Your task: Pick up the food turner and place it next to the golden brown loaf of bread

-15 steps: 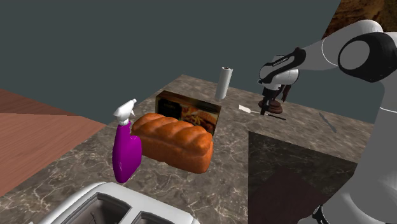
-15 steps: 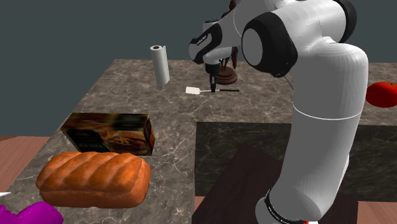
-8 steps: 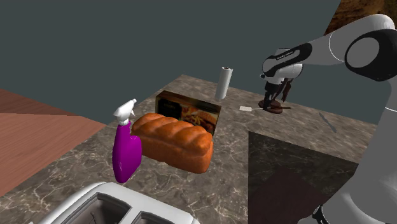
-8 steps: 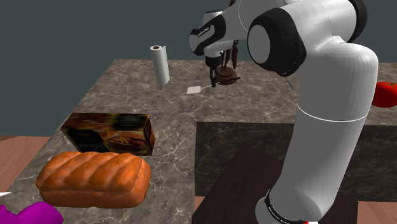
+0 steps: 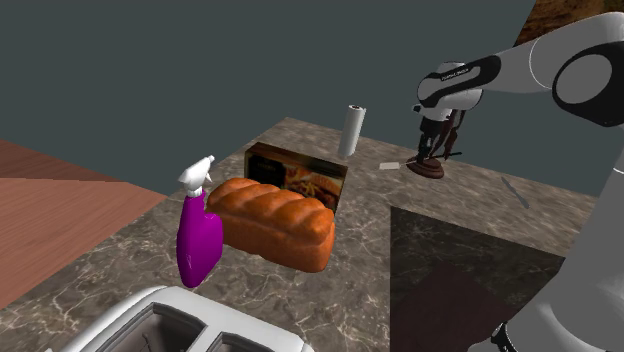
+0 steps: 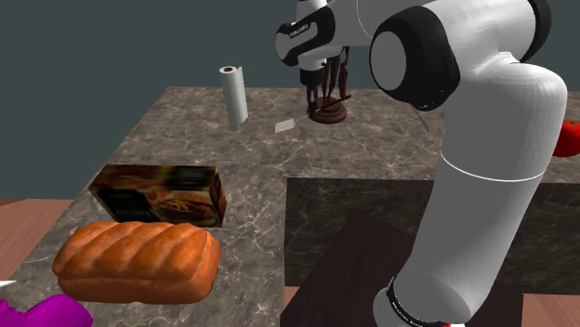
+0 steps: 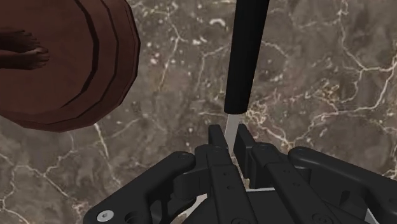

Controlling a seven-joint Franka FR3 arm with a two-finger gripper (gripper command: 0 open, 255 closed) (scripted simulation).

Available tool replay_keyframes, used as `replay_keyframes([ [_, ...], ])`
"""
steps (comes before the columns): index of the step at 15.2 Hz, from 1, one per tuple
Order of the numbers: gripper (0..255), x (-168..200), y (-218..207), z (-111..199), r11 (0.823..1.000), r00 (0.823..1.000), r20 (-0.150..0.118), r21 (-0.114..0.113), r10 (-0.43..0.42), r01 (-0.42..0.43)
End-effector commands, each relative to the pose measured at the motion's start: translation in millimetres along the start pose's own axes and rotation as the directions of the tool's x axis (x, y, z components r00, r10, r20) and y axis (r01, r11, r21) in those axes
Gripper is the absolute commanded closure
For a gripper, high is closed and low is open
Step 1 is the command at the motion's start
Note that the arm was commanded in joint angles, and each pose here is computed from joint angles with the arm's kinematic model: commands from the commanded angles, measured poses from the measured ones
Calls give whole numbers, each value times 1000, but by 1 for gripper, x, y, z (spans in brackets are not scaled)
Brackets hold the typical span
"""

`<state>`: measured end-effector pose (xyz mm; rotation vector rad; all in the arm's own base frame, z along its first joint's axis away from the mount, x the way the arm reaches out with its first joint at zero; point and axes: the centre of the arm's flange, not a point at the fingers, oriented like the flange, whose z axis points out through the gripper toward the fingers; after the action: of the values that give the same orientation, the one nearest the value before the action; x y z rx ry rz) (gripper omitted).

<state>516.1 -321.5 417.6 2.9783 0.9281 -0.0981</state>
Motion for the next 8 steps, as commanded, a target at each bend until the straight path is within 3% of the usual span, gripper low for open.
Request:
replay_keyframes([
  [1, 255, -2, 0, -10, 1000, 1000, 0, 0, 0, 0],
  [8, 255, -4, 0, -47, 1000, 1000, 0, 0, 0, 0],
])
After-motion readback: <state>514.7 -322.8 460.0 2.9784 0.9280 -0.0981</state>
